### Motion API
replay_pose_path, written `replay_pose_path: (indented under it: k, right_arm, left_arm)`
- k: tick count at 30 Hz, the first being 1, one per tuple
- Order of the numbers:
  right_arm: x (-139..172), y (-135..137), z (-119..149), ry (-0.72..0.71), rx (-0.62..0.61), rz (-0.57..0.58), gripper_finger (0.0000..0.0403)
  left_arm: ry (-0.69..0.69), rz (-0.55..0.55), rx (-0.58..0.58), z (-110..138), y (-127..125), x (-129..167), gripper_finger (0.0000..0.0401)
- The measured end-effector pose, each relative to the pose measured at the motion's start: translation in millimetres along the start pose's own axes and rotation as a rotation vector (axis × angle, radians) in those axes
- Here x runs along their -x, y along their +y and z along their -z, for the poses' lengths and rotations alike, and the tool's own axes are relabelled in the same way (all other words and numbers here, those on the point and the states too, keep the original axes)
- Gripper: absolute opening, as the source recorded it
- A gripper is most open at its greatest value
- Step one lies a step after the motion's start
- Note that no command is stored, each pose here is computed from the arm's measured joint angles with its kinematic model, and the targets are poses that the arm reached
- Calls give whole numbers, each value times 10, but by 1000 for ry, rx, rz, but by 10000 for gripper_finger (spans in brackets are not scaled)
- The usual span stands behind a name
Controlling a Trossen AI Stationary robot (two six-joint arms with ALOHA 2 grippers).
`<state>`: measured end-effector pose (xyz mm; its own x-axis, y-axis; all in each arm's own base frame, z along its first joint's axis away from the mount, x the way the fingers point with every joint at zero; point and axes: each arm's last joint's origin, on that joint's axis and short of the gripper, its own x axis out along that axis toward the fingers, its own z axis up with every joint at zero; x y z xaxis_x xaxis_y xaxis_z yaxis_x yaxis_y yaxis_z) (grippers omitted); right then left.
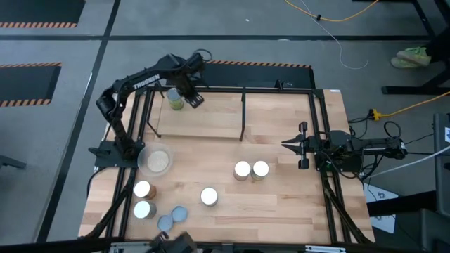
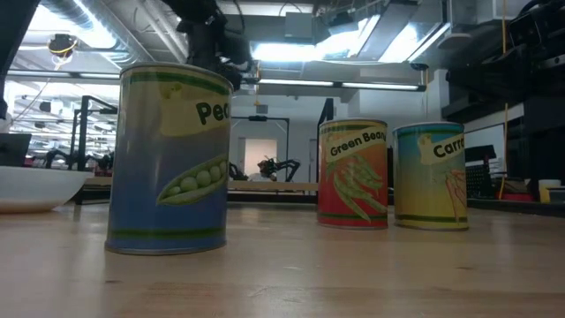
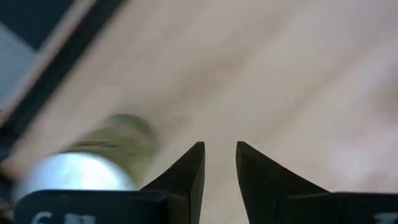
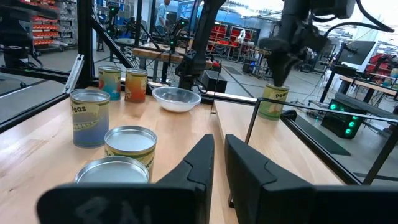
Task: Pick and place cans onto a shelf
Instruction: Put the tomato can on the shelf
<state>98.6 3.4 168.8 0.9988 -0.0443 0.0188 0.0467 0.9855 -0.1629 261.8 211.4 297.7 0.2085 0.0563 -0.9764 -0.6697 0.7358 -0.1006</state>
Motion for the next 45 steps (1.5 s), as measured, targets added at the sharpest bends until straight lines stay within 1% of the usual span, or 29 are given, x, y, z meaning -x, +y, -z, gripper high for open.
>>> replay_pose_path:
  k: [5, 11, 18, 23, 28, 33, 39, 45]
  right_arm:
    - [0, 0, 0, 0, 0, 0, 45]
    - [0, 0, 0, 0, 0, 0, 45]
    - [0, 0, 0, 0, 0, 0, 45]
    - [0, 0, 0, 0, 0, 0, 45]
    - [0, 0, 0, 0, 0, 0, 45]
    - [0, 0, 0, 0, 0, 0, 45]
    - [0, 0, 0, 0, 0, 0, 45]
    - [0, 0, 0, 0, 0, 0, 45]
  left_arm:
    - [24, 88, -61, 62, -432, -31, 85]
    - [55, 122, -143, 236, -1010, -56, 85]
    - [110, 170, -203, 598, -1684, -53, 85]
    - [147, 182, -207, 912, -2075, -32, 85]
    - [185, 183, -168, 1232, -2377, -1, 85]
    - [250, 196, -98, 1560, -2617, 40, 85]
    - [314, 177, 8, 1968, -2842, 98, 85]
    - [357, 137, 130, 2374, -2999, 161, 85]
